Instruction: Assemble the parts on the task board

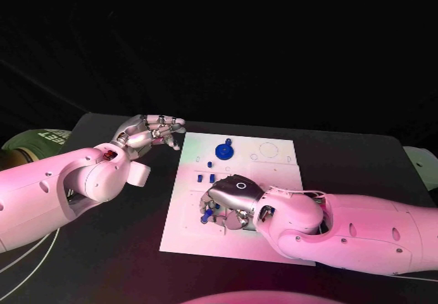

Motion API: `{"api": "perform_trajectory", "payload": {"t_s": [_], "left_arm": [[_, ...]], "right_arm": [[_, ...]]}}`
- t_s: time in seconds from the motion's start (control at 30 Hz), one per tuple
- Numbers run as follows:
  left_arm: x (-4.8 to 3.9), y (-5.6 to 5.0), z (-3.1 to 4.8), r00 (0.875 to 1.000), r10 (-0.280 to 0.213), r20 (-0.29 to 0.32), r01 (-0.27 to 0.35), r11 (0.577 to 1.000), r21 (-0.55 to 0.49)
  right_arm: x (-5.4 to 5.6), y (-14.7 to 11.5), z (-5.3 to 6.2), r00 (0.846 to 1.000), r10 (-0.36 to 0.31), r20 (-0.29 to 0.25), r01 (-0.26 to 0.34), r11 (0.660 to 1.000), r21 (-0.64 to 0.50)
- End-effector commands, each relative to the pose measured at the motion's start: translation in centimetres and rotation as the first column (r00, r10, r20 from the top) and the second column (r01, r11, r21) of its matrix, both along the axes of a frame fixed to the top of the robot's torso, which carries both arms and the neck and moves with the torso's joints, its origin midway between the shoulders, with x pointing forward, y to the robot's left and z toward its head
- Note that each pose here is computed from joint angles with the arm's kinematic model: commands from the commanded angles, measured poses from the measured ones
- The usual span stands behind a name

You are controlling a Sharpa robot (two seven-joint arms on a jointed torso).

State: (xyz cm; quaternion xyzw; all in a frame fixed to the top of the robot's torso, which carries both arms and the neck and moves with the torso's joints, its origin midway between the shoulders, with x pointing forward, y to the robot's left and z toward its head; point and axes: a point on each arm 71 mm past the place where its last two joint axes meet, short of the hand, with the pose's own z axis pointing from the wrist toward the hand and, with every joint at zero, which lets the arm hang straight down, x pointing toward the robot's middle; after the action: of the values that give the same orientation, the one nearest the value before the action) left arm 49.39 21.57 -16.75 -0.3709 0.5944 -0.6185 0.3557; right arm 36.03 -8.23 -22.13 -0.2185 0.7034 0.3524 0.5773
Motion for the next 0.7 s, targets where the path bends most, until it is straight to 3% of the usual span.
{"api": "perform_trajectory", "payload": {"t_s": [0.03,0.7], "left_arm": [[-0.08,-0.2,0.09,1.0,-0.017,0.0,0.017,1.0,-0.013],[-0.09,-0.3,0.1,1.0,-0.019,-0.001,0.019,1.0,-0.013]], "right_arm": [[0.0,0.0,-0.2,1.0,-0.005,0.022,0.006,0.999,-0.044],[-0.3,1.1,-0.7,0.999,0.035,-0.003,-0.035,0.996,-0.084]]}}
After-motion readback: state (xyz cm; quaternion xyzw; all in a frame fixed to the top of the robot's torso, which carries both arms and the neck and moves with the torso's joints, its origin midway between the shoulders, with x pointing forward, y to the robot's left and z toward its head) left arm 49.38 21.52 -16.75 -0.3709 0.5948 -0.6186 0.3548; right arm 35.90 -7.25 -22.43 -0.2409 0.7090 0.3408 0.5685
